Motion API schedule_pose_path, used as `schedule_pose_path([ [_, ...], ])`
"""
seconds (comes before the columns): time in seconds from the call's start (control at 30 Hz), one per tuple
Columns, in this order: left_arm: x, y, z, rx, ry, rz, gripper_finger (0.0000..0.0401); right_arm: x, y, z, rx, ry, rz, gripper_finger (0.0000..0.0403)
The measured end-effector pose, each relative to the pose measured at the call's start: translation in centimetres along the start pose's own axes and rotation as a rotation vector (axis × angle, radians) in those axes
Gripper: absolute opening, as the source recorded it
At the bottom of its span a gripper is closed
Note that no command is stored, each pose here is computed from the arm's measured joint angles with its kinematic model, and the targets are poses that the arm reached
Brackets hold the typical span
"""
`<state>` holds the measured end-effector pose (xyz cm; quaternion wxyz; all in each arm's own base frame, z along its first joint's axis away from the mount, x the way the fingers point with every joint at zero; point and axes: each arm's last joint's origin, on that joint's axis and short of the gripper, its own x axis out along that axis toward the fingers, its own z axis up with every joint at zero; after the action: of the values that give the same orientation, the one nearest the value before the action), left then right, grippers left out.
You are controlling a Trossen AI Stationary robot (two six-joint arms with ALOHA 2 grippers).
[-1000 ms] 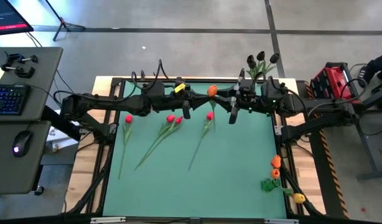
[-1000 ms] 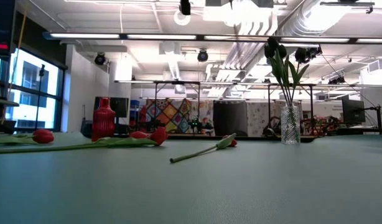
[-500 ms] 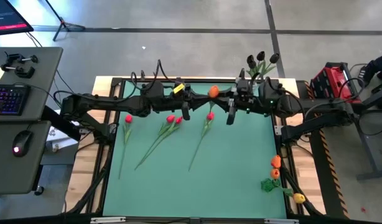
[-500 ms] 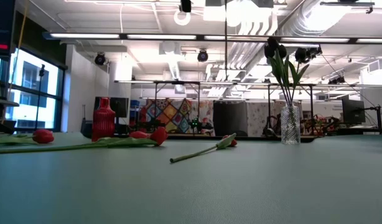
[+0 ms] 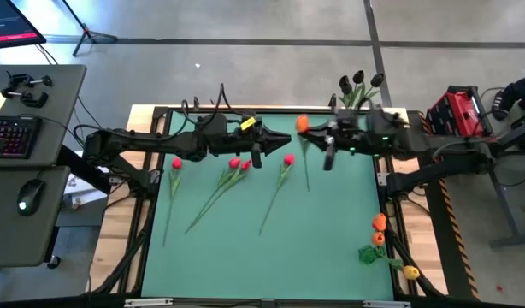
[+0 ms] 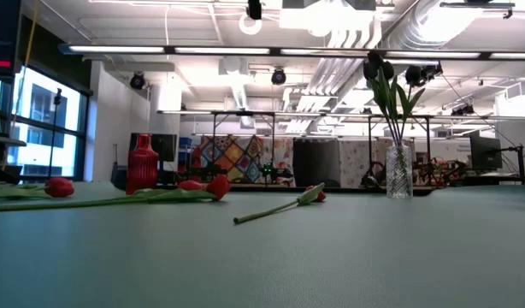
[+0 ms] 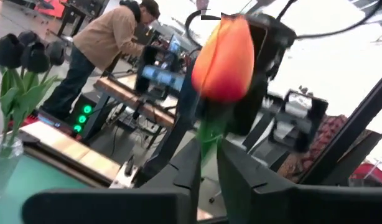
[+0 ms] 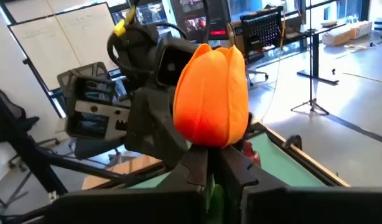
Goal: Sort flowers into vase by color
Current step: Put the orange tulip into the green vase
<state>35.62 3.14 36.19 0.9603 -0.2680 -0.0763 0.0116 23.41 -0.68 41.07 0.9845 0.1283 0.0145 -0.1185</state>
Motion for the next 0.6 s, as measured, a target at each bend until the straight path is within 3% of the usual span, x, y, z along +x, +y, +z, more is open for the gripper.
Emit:
schedule_pose_path([
  [0.27, -0.1, 0.9, -0.9, -0.003, 0.109, 0.077, 0.0103, -9.3, -0.9, 3.8, 0.081, 0.123, 0.020, 0.0001],
  [0.47, -0.1, 1.0, -1.0, 0.027, 0.120, 0.081, 0.0111, -15.7, -1.5, 5.2, 0.202, 0.331, 0.079, 0.0000],
  [0.6, -0.1, 1.0, -1.0, 0.030, 0.120, 0.082, 0.0111, -17.6, -1.9, 5.3, 0.236, 0.380, 0.060, 0.0000],
])
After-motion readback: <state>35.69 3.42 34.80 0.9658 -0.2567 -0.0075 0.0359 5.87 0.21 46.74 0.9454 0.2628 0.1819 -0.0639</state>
